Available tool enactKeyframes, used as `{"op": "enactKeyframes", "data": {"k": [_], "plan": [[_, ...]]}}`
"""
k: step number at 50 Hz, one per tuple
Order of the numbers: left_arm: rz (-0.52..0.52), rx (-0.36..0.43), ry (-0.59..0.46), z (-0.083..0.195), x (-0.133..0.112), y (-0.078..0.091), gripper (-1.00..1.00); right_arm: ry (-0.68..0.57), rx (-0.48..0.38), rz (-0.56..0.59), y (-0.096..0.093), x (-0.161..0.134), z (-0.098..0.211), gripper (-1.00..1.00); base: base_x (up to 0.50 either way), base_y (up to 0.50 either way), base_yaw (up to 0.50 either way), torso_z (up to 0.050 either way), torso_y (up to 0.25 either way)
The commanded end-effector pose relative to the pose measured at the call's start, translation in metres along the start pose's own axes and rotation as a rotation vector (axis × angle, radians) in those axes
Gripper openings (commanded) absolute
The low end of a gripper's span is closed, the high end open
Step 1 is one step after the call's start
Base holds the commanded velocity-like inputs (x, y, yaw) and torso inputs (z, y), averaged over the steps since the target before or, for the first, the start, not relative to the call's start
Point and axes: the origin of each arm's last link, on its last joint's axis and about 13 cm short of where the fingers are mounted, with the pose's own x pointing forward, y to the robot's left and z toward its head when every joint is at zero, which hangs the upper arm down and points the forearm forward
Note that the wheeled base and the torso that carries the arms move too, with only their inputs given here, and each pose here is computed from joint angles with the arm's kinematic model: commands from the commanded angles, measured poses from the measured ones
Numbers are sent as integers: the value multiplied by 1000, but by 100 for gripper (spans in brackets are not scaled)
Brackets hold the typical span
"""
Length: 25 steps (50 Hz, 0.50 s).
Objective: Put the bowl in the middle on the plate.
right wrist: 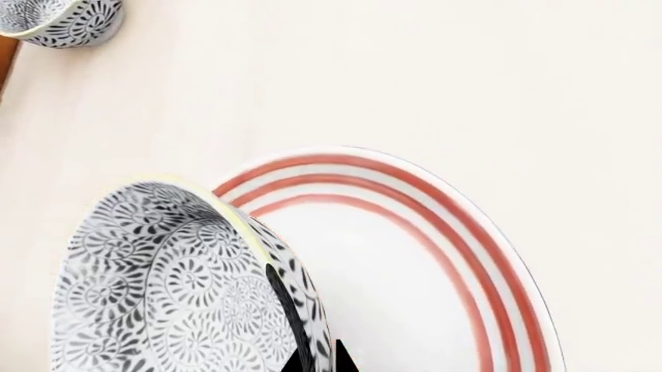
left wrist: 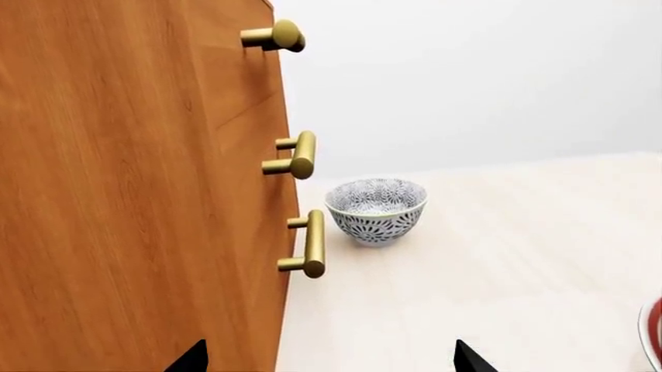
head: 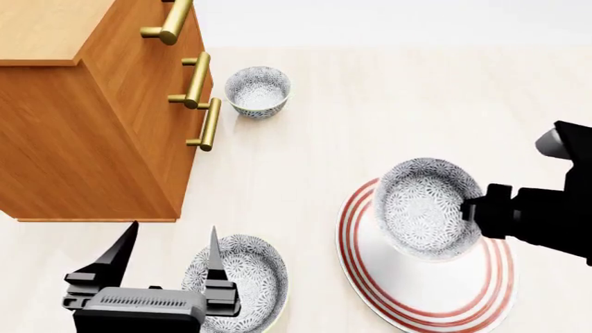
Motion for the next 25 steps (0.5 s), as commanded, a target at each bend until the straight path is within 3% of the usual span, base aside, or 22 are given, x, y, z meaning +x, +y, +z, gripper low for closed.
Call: {"op": "enactKeyframes", "data": {"k": [1,25], "plan": [[-1,0,2,0,0,0,100,-24,31,-9,-8,2,-1,-100,0,0,0,0,0],[-3,0,4,-1,0,0,100,16,58,7,-12,18,-17,-100,0,0,0,0,0]]}}
